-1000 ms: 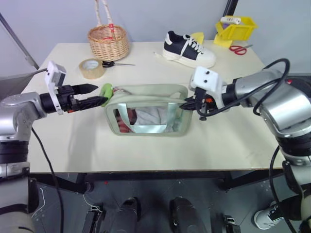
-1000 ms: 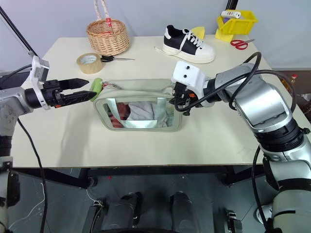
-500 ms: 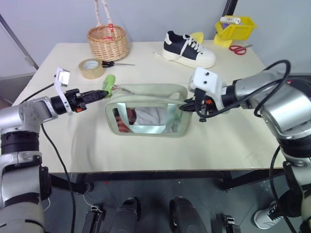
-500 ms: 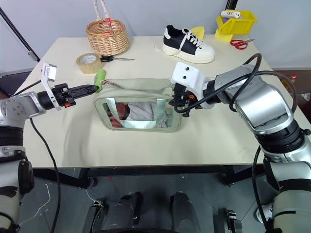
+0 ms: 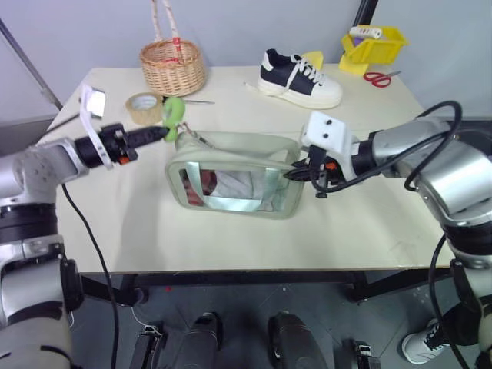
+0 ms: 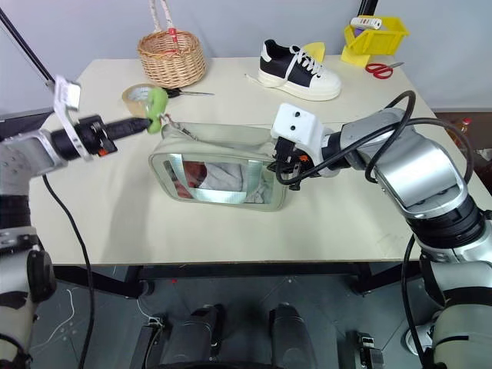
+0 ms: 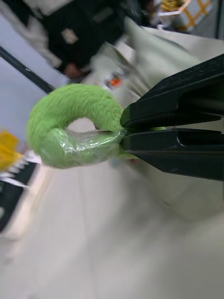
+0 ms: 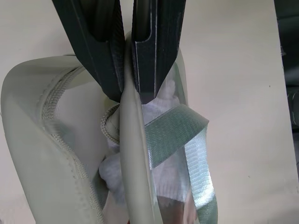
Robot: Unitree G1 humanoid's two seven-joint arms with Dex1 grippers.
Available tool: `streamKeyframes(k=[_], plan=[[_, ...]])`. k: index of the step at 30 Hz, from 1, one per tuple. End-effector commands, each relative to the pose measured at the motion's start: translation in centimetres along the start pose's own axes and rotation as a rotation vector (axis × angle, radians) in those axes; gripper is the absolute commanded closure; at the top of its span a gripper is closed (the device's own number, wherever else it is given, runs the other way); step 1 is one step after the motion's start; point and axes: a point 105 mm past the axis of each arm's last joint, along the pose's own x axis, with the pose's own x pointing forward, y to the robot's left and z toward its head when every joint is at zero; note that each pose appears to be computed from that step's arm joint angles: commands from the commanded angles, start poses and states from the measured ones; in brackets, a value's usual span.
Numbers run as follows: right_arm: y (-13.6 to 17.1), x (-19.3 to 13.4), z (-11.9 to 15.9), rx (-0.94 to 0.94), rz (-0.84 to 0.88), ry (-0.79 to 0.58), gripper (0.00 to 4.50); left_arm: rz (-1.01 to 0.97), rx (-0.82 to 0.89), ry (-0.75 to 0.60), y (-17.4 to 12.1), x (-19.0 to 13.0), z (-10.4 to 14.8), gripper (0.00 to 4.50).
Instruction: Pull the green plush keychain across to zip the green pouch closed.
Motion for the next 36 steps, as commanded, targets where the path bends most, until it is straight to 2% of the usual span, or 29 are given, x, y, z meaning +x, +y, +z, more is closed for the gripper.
streamKeyframes(k=[1,4,7,11,16,17,20,22,25,28,31,36], plan=[[0.0,-0.6,0.6,-0.021,-0.016,-0.021,4.50,-0.186,0.037,0.013,-4.6,0.8,1.2,4.44],[0.0,-0.5,0.6,-0.022,-0.020,-0.023,4.50,-0.269,0.076,0.140,-6.5,2.1,-1.8,4.44],[-0.1,-0.5,0.7,-0.027,-0.024,-0.022,4.50,-0.246,0.121,0.246,-6.0,2.7,-4.5,4.44],[-0.2,-0.6,0.8,-0.027,-0.035,-0.023,4.50,-0.171,0.119,0.262,-4.1,2.9,-4.6,3.02],[-0.3,-0.7,0.7,-0.019,-0.047,-0.026,4.50,-0.119,0.141,0.191,-2.6,2.5,-2.7,0.31],[-0.3,-0.7,0.7,-0.018,-0.049,-0.026,4.50,-0.115,0.137,0.179,-2.4,2.3,-2.4,0.06],[-0.4,-0.7,0.7,-0.014,-0.052,-0.030,4.50,-0.105,0.174,0.159,-2.1,0.9,-1.2,0.06],[-0.4,-0.7,0.7,-0.014,-0.053,-0.031,4.50,-0.130,0.172,0.179,-2.4,-0.6,-1.3,0.06],[-0.4,-0.8,0.7,-0.017,-0.055,-0.032,4.50,-0.162,0.182,0.251,-2.6,-2.5,-2.8,0.06],[-0.5,-0.9,0.8,-0.019,-0.055,-0.037,4.50,-0.124,0.232,0.311,-1.6,-2.7,-4.6,0.06],[-0.6,-0.9,1.1,-0.025,-0.056,-0.045,4.50,-0.067,0.277,0.344,-0.1,-1.8,-6.3,0.92],[-0.5,-1.1,1.4,-0.030,-0.053,-0.053,4.50,-0.097,0.308,0.308,-0.2,-0.5,-6.5,3.49]])
